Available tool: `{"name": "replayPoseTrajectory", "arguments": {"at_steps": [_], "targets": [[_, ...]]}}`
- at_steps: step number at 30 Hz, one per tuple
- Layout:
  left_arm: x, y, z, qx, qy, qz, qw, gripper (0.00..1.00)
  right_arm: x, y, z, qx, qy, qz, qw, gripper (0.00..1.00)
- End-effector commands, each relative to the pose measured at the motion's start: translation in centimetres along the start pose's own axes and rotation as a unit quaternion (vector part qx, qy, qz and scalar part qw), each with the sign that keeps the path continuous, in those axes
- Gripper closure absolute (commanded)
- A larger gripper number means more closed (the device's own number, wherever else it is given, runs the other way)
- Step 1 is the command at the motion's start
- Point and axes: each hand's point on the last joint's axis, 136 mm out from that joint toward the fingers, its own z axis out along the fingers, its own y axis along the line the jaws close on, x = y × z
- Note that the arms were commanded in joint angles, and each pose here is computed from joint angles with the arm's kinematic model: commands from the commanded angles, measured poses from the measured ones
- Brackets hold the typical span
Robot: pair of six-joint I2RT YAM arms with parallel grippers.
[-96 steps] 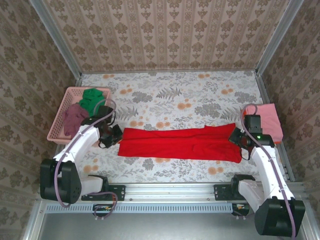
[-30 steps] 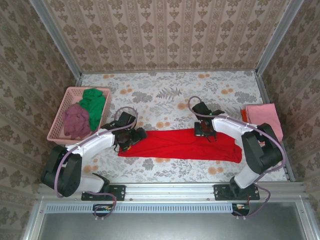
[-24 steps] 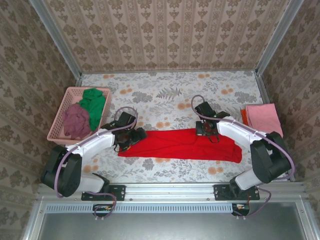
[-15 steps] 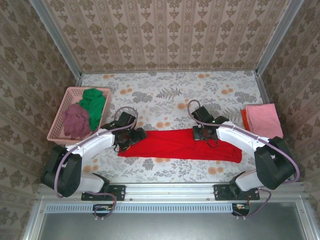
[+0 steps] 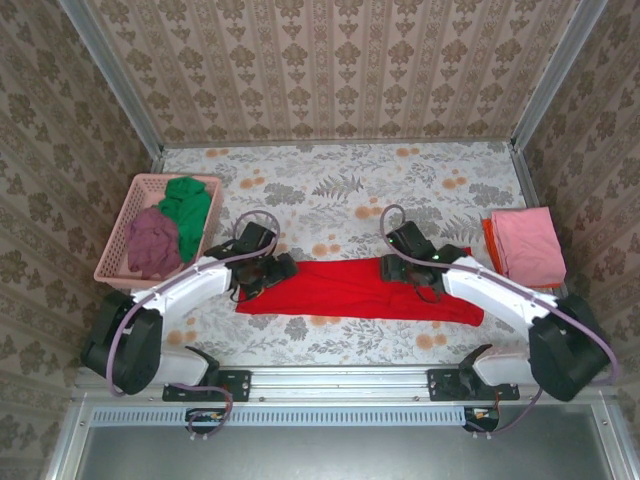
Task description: Fold and stack the t-shirts
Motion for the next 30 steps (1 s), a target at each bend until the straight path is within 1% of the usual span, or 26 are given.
{"name": "replayPoseTrajectory", "arguments": {"at_steps": [1, 4, 7, 12, 16, 19, 22, 26, 30], "targets": [[-0.1, -3.4, 0.5, 0.033, 0.003, 0.034, 0.999, 0.10, -0.3, -3.3, -0.1, 0.024, -0.032, 0.098, 0.994, 0.33], [0.5, -3.7, 1.9, 0.021, 0.023, 0.036, 0.999, 0.10, 1.2, -4.9, 0.8, -0.005, -0.022, 0.193, 0.981, 0.33], [0.9, -3.2, 2.8, 0.022, 0.030, 0.029, 0.999, 0.10, 2.5, -5.6, 1.8, -0.026, -0.009, 0.243, 0.970, 0.33], [1.6, -1.7, 3.9, -0.001, 0.041, 0.027, 0.999, 0.06, 3.0, -5.4, 3.9, -0.053, 0.008, 0.273, 0.960, 0.33], [2.6, -0.5, 4.0, -0.004, 0.044, 0.007, 0.999, 0.03, 2.4, -6.4, 5.9, -0.044, 0.016, 0.285, 0.957, 0.33], [3.2, 0.1, 3.6, -0.003, 0.038, -0.005, 0.999, 0.03, 0.1, -7.0, 7.7, -0.044, 0.016, 0.288, 0.957, 0.33], [3.5, 0.1, 3.3, 0.007, 0.031, -0.021, 0.999, 0.00, -3.3, -7.4, 9.8, -0.038, 0.011, 0.291, 0.956, 0.32], [3.4, -1.6, 2.8, 0.034, 0.009, -0.022, 0.999, 0.00, -8.2, -7.4, 13.2, -0.032, 0.003, 0.284, 0.958, 0.31], [2.3, -2.4, 0.4, 0.040, -0.056, -0.005, 0.998, 0.00, -12.7, -6.9, 16.0, -0.040, 0.001, 0.272, 0.961, 0.30]]}}
